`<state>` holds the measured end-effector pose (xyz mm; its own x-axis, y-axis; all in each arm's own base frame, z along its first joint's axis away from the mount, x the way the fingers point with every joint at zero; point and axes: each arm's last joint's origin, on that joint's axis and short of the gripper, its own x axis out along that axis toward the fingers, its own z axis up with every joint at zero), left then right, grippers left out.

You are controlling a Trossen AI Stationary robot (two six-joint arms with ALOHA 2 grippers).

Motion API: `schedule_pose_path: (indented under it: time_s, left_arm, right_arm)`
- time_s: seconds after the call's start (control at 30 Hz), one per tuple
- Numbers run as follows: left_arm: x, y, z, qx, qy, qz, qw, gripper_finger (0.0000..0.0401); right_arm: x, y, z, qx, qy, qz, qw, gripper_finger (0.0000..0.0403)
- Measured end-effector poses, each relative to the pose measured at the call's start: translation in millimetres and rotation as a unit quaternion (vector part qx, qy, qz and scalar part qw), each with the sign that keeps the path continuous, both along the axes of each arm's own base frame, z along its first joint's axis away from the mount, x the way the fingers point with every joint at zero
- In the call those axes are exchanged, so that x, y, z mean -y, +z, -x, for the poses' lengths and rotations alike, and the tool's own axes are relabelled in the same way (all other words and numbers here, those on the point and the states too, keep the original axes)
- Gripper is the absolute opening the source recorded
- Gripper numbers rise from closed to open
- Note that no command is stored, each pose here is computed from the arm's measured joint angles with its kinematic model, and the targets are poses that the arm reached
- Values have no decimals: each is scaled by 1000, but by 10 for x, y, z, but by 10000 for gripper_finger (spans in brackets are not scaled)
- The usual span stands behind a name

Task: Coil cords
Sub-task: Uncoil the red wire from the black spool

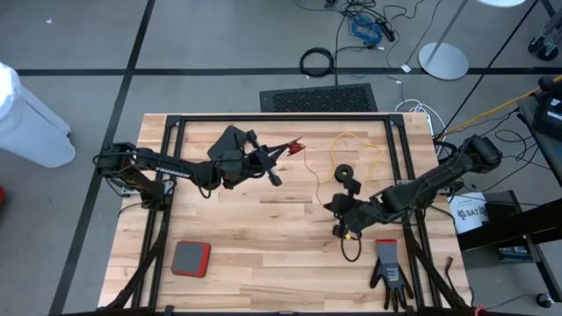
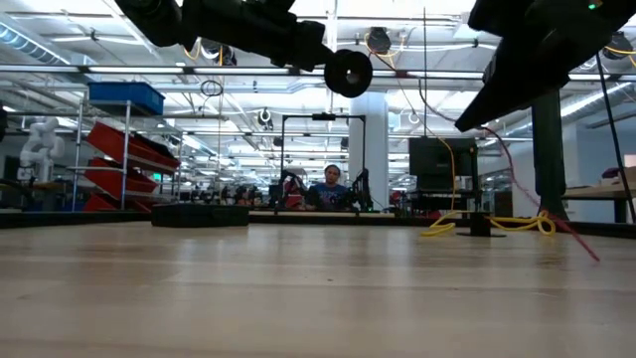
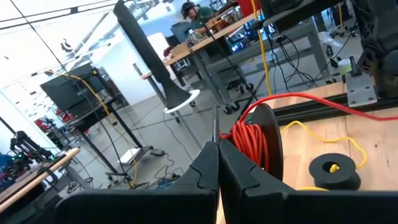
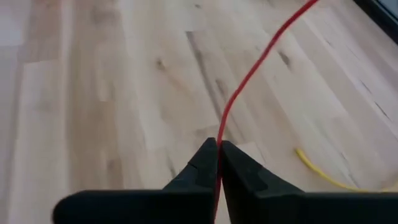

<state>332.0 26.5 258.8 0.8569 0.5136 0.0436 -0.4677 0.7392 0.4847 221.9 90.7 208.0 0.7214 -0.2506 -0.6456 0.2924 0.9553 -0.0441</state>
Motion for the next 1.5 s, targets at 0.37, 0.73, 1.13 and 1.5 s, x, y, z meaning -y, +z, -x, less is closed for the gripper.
schedule_pose_path:
  time_s: [0.37,0.73,1.13,1.5]
  left_arm:
    - [0,0,0,-1,0,-1,1000,0]
    - [1,-3,0,-3,0,-1,1000,0]
    - [9,-4,-3,-3,-10,-1,1000,0]
    - [9,-7,-3,-5,-10,0,1000,0]
  right_arm:
    - [-84,-5,76,15,-29,24,999,146]
    - [-24,192,-51,117,-101,185,971,153]
    - [381,407,-341,161,-100,204,960,144]
    - [638,479,-442,195,-78,173,962,144]
